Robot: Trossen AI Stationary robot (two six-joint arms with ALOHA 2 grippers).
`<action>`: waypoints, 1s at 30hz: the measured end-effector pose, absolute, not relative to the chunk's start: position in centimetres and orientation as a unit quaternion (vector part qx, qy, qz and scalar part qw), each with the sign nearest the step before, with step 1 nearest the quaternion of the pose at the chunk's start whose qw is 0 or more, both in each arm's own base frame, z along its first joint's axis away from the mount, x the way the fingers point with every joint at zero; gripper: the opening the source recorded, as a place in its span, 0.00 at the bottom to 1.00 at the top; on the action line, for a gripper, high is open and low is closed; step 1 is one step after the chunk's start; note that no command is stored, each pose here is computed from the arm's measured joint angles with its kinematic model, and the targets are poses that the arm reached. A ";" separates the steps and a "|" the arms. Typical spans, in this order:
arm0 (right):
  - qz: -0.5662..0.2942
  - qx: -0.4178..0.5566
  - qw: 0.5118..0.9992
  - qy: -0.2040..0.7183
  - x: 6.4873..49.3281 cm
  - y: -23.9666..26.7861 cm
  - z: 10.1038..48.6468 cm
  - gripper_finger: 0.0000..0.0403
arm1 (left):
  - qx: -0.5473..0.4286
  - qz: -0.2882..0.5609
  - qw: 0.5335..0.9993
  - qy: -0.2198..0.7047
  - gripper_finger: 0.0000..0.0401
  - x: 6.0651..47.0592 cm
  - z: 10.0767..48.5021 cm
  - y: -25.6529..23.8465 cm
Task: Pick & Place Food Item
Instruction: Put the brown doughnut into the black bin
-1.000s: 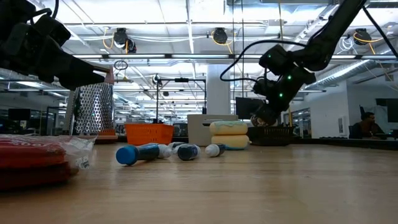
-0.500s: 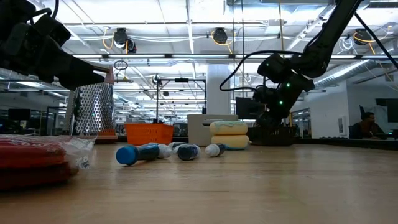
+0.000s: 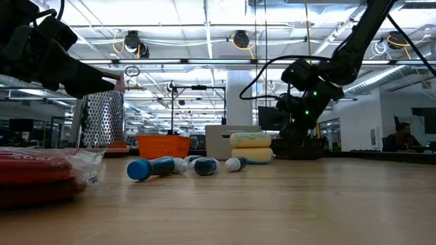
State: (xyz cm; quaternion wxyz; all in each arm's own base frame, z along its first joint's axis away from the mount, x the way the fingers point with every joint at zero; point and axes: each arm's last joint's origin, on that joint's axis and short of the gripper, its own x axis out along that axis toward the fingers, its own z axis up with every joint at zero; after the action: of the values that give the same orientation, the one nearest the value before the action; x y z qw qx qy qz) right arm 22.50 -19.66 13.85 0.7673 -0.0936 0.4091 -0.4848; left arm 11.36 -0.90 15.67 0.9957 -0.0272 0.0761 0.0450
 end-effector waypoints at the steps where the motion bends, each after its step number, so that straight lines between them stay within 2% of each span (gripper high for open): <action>1: -0.486 -0.097 0.766 0.409 22.5 -19.6 13.9 0.33 | -0.027 0.045 0.996 0.076 0.70 11.4 15.7 -0.9; 7: -0.508 -0.141 0.741 0.416 23.0 -18.9 14.6 0.42 | -0.027 0.045 0.996 0.076 0.70 11.4 15.7 -0.9; 11: -0.507 -0.144 0.745 0.408 23.1 -18.4 15.2 0.45 | -0.027 0.045 0.996 0.076 0.70 11.4 15.7 -0.9; 21: -0.482 -0.100 0.773 0.400 22.8 -18.5 15.1 0.44 | -0.027 0.045 0.996 0.076 0.70 11.4 15.7 -0.9; 30: -0.480 -0.104 0.768 0.411 22.7 -18.4 15.0 0.43 | -0.027 0.045 0.996 0.076 0.70 11.4 15.7 -0.9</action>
State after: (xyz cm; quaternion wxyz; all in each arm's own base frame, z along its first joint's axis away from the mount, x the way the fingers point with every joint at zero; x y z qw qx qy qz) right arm 22.73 -18.44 14.96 0.7679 -0.1041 0.4113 -0.4799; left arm 11.36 -0.90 15.68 0.9957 -0.0273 0.0759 0.0451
